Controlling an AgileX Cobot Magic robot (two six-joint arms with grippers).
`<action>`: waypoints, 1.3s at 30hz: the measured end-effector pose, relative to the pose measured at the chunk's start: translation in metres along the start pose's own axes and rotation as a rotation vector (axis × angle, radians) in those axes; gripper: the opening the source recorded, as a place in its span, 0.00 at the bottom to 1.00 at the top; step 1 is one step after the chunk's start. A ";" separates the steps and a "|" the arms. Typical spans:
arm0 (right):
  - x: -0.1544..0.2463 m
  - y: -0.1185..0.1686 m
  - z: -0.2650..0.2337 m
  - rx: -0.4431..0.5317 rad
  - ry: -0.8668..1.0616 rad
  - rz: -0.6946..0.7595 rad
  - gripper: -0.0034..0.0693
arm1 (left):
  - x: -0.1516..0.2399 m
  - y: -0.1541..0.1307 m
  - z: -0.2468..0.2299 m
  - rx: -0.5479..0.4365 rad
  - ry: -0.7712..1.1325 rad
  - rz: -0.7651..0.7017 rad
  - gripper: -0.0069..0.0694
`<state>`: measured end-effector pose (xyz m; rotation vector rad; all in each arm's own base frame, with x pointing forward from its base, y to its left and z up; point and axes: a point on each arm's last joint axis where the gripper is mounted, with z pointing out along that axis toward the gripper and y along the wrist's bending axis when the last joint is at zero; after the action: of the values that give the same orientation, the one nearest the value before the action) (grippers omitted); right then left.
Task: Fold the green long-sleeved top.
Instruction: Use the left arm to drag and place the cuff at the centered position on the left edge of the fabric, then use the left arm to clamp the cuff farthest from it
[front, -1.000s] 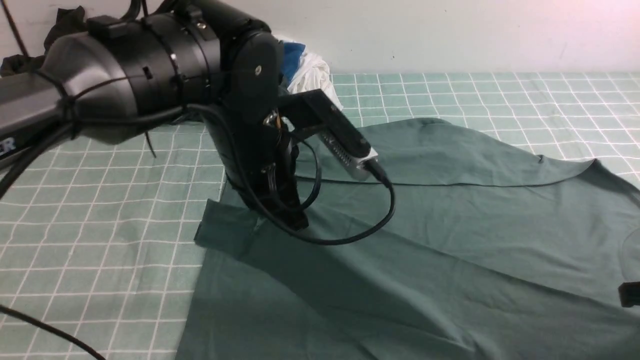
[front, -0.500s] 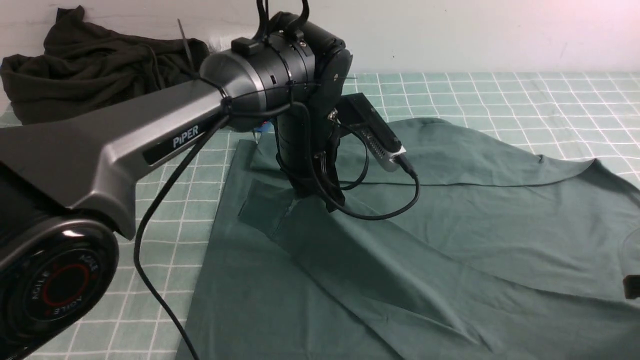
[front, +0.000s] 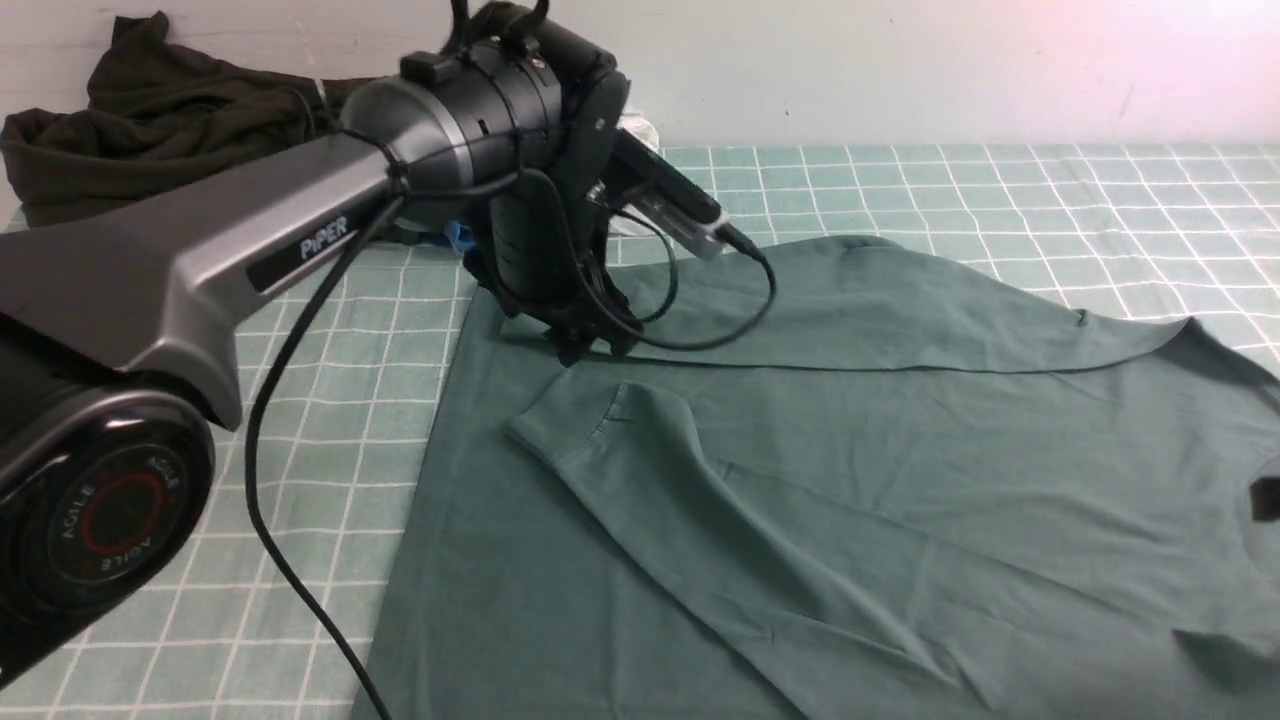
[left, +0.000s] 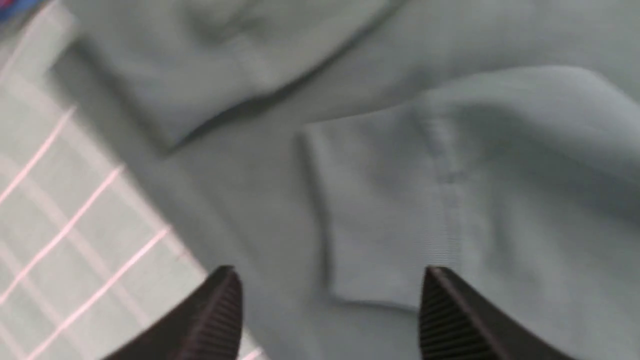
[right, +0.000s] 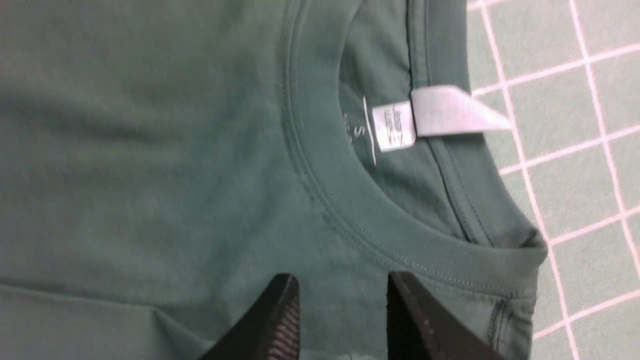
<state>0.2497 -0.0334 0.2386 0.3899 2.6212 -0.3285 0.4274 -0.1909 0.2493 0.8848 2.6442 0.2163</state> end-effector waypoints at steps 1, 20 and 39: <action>-0.006 0.000 -0.004 -0.005 -0.020 0.007 0.43 | 0.001 0.008 -0.001 0.003 -0.004 -0.034 0.72; -0.056 0.014 -0.029 -0.166 -0.225 0.011 0.46 | 0.004 0.077 0.091 0.227 -0.213 -0.461 0.74; -0.055 0.021 -0.008 -0.156 -0.160 -0.002 0.46 | 0.004 0.070 0.112 0.272 -0.213 -0.502 0.25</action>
<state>0.3001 -0.0238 0.2690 0.2957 2.4696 -0.1473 0.5050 -0.1288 0.1613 0.2686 2.6238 -0.3485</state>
